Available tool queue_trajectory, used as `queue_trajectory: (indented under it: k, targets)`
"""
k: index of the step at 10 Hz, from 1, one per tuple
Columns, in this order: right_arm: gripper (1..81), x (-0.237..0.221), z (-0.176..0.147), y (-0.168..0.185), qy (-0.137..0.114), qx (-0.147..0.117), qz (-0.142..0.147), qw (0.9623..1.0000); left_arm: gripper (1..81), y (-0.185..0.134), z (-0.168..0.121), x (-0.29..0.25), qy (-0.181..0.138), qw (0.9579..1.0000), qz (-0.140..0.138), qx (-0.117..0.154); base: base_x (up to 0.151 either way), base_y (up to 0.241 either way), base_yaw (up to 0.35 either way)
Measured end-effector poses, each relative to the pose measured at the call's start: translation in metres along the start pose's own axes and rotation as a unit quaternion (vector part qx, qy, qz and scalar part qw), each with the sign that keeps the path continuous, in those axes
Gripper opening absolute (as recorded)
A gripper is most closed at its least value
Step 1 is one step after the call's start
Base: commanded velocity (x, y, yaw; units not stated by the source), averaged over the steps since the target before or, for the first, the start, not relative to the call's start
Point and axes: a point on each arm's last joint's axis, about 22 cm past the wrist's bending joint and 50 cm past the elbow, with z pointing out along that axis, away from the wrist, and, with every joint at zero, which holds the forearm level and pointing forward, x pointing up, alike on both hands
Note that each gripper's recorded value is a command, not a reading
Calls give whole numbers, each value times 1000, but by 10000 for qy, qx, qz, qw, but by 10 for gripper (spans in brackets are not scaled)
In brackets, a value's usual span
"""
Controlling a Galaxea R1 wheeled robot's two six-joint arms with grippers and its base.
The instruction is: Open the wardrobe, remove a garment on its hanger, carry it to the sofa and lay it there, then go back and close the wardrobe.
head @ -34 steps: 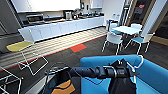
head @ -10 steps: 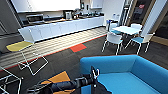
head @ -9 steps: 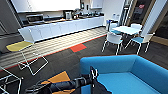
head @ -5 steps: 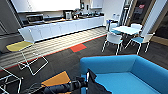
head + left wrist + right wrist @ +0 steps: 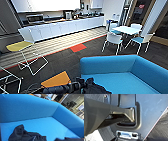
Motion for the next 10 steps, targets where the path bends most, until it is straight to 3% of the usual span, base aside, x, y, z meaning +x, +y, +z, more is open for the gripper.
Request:
queue_trajectory:
  k: [3, 6, 8, 10]
  targets:
    - [811, 1, 0, 0, 15, 5, 0, 10000, 811, 17, -2, -9, -65, 9998, 155, 83, 0, 0, 0]
    - [811, 1, 0, 0, 29, 12, 1, 10000, 811, -25, -24, -68, -389, 9981, -73, 470, 0, 0, 0]
    - [811, 1, 0, -1, 45, 20, 2, 10000, 811, -56, -47, -126, -718, 9939, -316, 769, 0, 0, 0]
    - [811, 1, 0, -1, 60, 26, 5, 10000, 811, -75, -77, -210, -1202, 9855, -641, 1009, 0, 0, 0]
